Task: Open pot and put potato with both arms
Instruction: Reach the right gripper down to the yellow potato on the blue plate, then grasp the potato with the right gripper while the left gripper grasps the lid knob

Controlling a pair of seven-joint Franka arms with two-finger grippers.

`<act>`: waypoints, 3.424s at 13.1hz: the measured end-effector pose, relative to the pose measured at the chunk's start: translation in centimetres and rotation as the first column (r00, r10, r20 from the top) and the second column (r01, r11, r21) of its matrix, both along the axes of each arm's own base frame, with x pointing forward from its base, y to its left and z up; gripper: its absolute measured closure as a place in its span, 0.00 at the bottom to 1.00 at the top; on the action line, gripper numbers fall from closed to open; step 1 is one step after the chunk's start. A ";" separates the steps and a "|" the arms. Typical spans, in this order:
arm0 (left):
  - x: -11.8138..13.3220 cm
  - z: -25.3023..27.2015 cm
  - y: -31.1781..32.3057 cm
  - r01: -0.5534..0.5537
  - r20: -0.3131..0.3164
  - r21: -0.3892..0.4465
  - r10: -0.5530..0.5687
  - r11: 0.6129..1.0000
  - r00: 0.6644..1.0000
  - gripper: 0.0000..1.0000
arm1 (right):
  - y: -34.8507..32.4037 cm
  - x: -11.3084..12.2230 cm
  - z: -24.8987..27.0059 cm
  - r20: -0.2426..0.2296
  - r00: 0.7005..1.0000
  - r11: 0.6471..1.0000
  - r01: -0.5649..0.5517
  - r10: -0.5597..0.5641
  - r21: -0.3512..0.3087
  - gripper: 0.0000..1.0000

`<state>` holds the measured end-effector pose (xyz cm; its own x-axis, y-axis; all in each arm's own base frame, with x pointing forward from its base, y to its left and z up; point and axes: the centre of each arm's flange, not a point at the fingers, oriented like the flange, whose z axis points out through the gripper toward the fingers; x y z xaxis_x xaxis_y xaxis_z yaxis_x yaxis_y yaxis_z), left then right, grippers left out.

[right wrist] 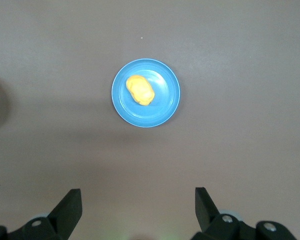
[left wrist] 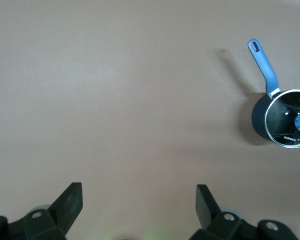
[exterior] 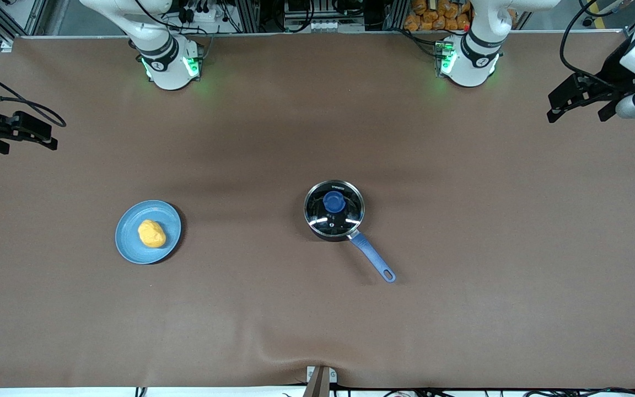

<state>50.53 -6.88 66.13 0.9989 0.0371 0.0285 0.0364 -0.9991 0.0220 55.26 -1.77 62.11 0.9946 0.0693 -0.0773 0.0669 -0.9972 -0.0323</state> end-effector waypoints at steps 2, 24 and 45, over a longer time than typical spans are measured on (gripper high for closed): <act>-0.1 -0.1 0.0 -0.002 -0.010 0.001 0.002 1.000 1.000 0.00 | 0.0 0.0 0.0 0.000 1.000 1.000 0.000 0.000 0.000 0.00; 2.2 -5.1 -12.6 -0.055 -0.103 -0.005 0.054 0.998 0.993 0.00 | 3.6 11.2 -35.6 0.020 0.731 0.702 -0.661 0.682 0.264 0.00; 2.2 -29.9 -38.1 -0.353 -0.084 -0.029 0.350 0.935 0.933 0.00 | 1.4 8.8 -43.2 0.050 0.721 0.697 -0.683 0.691 0.217 0.00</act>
